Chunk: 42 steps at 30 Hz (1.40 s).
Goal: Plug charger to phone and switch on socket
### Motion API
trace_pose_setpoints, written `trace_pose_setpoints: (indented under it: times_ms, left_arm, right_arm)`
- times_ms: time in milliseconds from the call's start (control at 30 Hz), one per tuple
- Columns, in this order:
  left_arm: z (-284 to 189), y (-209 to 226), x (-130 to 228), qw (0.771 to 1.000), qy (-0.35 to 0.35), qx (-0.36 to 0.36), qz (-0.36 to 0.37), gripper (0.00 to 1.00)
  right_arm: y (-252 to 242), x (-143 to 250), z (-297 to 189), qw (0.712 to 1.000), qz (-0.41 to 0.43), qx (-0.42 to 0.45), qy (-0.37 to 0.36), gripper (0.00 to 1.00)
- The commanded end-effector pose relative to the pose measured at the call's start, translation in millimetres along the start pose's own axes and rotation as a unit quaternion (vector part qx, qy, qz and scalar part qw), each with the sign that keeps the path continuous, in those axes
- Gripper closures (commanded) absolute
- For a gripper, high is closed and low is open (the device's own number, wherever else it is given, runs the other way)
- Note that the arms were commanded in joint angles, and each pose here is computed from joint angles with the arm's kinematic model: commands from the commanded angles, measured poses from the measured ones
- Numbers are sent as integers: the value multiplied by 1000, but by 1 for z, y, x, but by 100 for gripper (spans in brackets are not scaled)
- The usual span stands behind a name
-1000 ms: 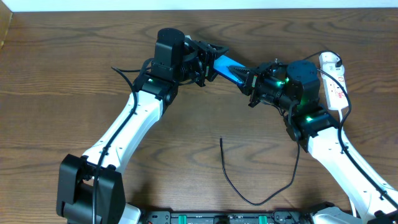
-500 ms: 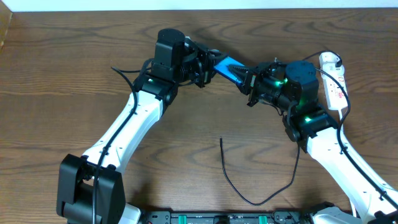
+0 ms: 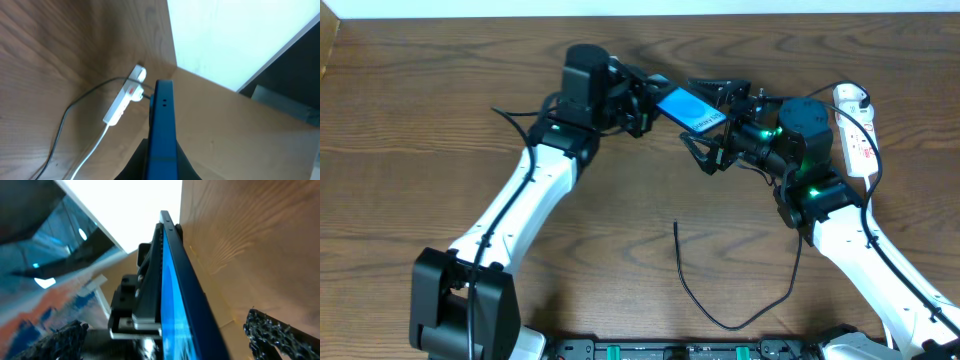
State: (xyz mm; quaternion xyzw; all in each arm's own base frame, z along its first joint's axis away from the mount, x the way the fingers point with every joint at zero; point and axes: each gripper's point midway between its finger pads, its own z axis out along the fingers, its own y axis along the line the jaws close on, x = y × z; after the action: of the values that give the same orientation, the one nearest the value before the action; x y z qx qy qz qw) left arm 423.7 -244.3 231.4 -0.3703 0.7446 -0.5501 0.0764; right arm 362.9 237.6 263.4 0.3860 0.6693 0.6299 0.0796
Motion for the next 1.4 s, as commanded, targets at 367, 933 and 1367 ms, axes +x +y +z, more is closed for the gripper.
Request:
trace_pose_setpoints:
  times_ms: [367,933,1367]
  left_arm:
    - [-111,-24,-66,982,94,96,133,92]
    - [-162,-24,-89,973,103,135,159,93]
    - [-162,-24,-89,970,101,136,175,93]
  right_arm:
    - [13,-15,-17,974,-226,-5,7,1]
    - [30,-46,-41,928,-352,101,-63,1]
    - [-75,10,-47,842,-396,367,7,1]
